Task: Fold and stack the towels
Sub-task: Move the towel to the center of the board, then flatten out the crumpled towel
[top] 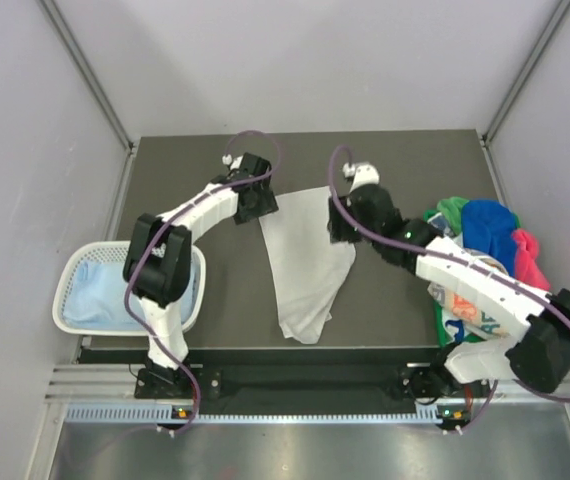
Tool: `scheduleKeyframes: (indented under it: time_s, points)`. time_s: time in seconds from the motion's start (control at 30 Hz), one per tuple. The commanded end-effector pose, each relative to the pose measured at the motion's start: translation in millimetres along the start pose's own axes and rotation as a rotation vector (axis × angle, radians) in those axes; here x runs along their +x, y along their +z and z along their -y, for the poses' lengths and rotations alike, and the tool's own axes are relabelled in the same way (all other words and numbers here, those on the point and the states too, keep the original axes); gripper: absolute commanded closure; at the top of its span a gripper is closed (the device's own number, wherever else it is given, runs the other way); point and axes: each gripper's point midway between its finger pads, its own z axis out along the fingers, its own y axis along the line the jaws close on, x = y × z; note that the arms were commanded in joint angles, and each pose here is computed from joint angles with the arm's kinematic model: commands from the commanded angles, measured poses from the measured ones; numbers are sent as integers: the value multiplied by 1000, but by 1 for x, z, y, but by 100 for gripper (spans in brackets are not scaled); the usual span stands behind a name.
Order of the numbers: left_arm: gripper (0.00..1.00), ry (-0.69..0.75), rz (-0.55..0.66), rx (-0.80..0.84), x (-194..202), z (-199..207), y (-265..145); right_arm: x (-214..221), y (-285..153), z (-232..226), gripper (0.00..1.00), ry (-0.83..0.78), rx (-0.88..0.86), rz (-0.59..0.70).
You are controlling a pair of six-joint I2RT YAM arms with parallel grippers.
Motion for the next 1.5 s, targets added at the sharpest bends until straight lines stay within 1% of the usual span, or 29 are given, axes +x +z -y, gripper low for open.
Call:
scheduleKeyframes:
  time_s: [0.0, 0.03, 0.07, 0.1, 0.13, 0.17, 0.2, 0.23, 0.27, 0.3, 0.33, 0.37, 0.4, 0.43, 0.47, 0.5, 0.63, 0.83, 0.93, 1.03, 1.13, 1.17, 1.2, 1.27, 1.3, 1.33, 1.4, 1.43, 1.47]
  points:
    - [27, -25, 84, -62, -35, 5, 27, -56, 25, 29, 39, -11, 8, 100]
    - [27, -18, 65, -85, -34, 3, 33, -52, 46, 33, 39, -15, -5, 61]
    - [27, -16, 59, -97, -35, 3, 38, -78, 55, 48, 39, -1, 10, 112]
    - [27, -11, 67, -121, -39, 3, 47, -71, 79, 52, 39, 1, -8, 72]
    - [27, -13, 68, -136, -39, 1, 51, -87, 88, 55, 39, 13, -23, 99]
    - [27, -13, 71, -139, -40, 1, 56, -97, 100, 70, 39, 24, -10, 114]
    - [27, -12, 68, -147, -38, -1, 64, -82, 128, 78, 39, 24, 3, 52]
    - [27, -14, 88, -160, -43, -2, 67, -102, 136, 81, 40, 26, 5, 79]
    - [28, -12, 90, -170, -42, -3, 71, -104, 149, 88, 41, 19, 13, 68]
    - [28, -10, 81, -187, -39, -8, 78, -81, 176, 95, 41, 16, 27, -16]
    - [28, -14, 84, -194, -42, -7, 80, -101, 184, 97, 41, 15, 39, 8]
    - [28, -14, 78, -199, -40, -8, 82, -96, 194, 103, 41, 12, 59, -22]
    - [28, -14, 74, -198, -39, -9, 85, -74, 214, 111, 41, 10, 92, -90]
    - [28, -18, 77, -194, -39, -9, 87, -86, 220, 114, 41, 14, 99, -74]
    - [29, -21, 80, -191, -39, -7, 88, -84, 226, 119, 41, 27, 108, -88]
    - [29, -20, 79, -191, -39, -7, 89, -70, 240, 124, 41, 31, 117, -127]
    - [33, -21, 66, -189, -35, -7, 94, -60, 255, 135, 41, 38, 147, -166]
    - [40, -25, 44, -176, -27, -5, 103, -46, 267, 133, 41, 51, 134, -194]
    - [44, -33, 23, -164, -20, -4, 109, -35, 272, 130, 42, 59, 118, -224]
    - [47, -41, 7, -155, -15, -2, 113, -31, 273, 132, 47, 66, 126, -230]
    - [53, -45, -8, -156, -9, -2, 115, -30, 276, 132, 50, 69, 128, -230]
    - [58, -45, -11, -154, -7, 0, 115, -28, 278, 133, 50, 70, 127, -236]
    - [60, -45, -12, -155, -6, 0, 115, -28, 279, 131, 52, 73, 116, -238]
    - [68, -45, -14, -163, -4, -2, 116, -27, 281, 129, 59, 81, 107, -239]
    - [74, -45, -12, -161, -5, -1, 116, -28, 281, 128, 61, 83, 100, -237]
    - [77, -44, -14, -161, -5, -1, 116, -28, 281, 127, 67, 88, 97, -236]
    - [87, -39, -10, -155, -8, 1, 116, -27, 282, 128, 76, 89, 97, -237]
    - [91, -38, -5, -150, -11, 3, 115, -26, 282, 129, 87, 92, 97, -239]
    - [99, -27, 7, -139, -17, 7, 113, -29, 280, 128, 91, 93, 98, -232]
